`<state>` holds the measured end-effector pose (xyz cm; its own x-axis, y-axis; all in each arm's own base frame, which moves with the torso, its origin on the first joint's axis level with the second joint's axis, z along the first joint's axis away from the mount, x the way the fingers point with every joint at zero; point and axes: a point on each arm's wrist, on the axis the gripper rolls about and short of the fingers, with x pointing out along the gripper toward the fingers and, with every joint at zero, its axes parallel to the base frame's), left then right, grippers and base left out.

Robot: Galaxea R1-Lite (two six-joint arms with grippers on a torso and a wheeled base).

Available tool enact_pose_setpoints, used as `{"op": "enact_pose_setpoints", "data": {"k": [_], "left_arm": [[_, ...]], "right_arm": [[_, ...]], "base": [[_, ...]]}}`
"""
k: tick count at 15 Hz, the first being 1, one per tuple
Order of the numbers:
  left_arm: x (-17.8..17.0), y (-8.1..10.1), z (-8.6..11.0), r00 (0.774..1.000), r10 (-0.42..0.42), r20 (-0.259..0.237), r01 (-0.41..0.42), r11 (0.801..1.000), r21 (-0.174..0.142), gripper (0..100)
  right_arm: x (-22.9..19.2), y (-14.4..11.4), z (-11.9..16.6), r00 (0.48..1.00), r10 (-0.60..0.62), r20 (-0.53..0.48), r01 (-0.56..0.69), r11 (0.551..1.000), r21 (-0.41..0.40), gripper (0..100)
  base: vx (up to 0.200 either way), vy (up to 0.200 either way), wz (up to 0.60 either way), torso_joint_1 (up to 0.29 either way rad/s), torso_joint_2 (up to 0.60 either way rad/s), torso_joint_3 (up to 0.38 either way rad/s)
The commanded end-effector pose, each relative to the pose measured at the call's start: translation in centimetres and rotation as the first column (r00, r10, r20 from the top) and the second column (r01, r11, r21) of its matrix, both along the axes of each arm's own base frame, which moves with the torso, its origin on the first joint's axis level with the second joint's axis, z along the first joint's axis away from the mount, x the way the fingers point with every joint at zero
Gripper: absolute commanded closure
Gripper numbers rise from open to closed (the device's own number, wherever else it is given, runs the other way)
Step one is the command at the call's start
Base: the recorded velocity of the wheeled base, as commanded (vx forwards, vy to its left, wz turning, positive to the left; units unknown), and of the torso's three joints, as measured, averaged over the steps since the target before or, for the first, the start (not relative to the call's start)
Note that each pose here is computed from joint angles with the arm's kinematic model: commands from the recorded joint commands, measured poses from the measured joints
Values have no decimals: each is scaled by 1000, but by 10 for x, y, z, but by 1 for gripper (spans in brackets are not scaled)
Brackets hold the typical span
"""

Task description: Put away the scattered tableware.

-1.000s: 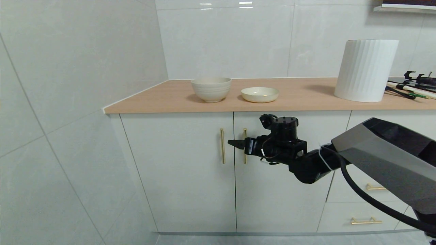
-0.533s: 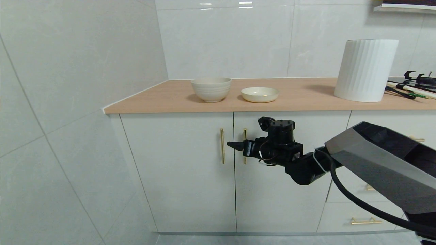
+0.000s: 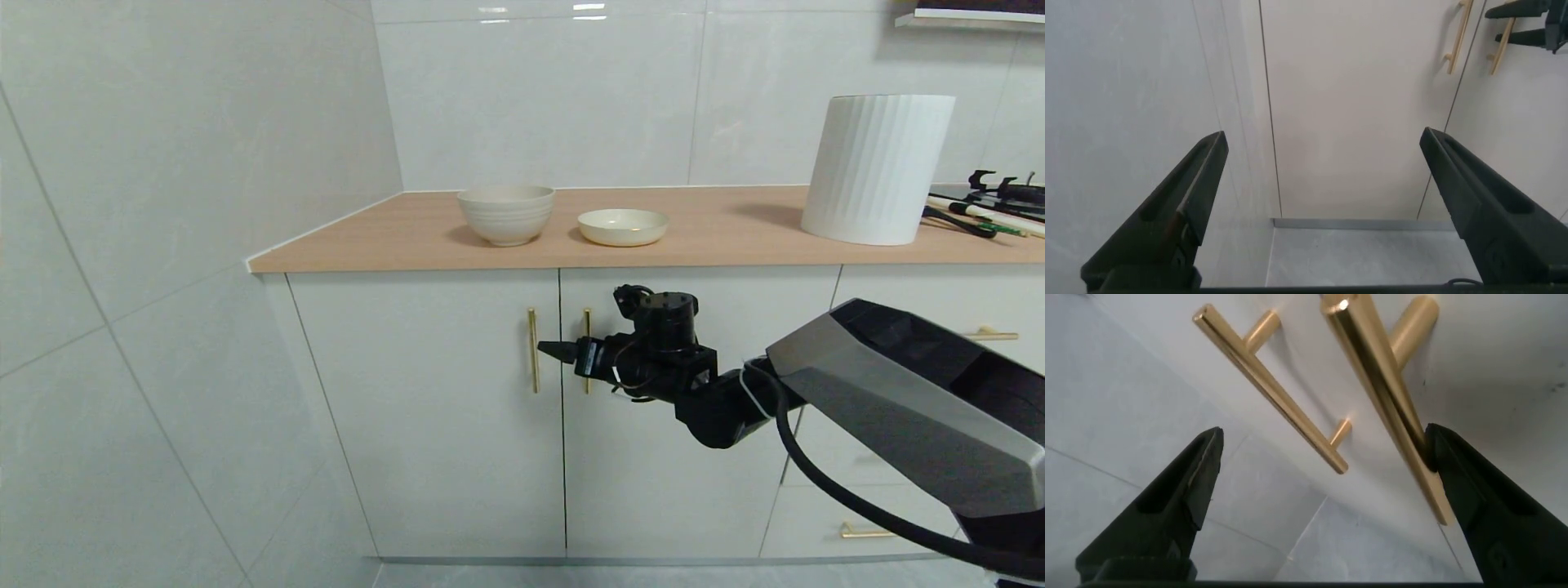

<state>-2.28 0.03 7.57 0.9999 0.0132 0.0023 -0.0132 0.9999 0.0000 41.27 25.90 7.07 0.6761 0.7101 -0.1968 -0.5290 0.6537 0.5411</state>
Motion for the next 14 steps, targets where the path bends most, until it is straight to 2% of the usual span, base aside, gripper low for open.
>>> {"op": "enact_pose_setpoints", "data": {"k": [1,5,7,14], "left_arm": [[0,0,0,1000,1,1,-1,1000,0,0],[0,0,0,1000,1,1,-1,1000,0,0],[0,0,0,1000,1,1,-1,1000,0,0],[0,0,0,1000,1,1,-1,1000,0,0]], "right_arm": [[-3,2,1,1000,10,-2,-10,1000,0,0],[-11,-2,7,999,34,-14,-34,999,-1,0],[-24,-8,14,991,125,-39,-125,992,9,0],[-68,-35,32,958,266,-105,-265,964,25,0]], "base": [[0,0,0,0,0,0],[0,0,0,0,0,0],[0,0,0,0,0,0],[0,0,0,0,0,0]]}}
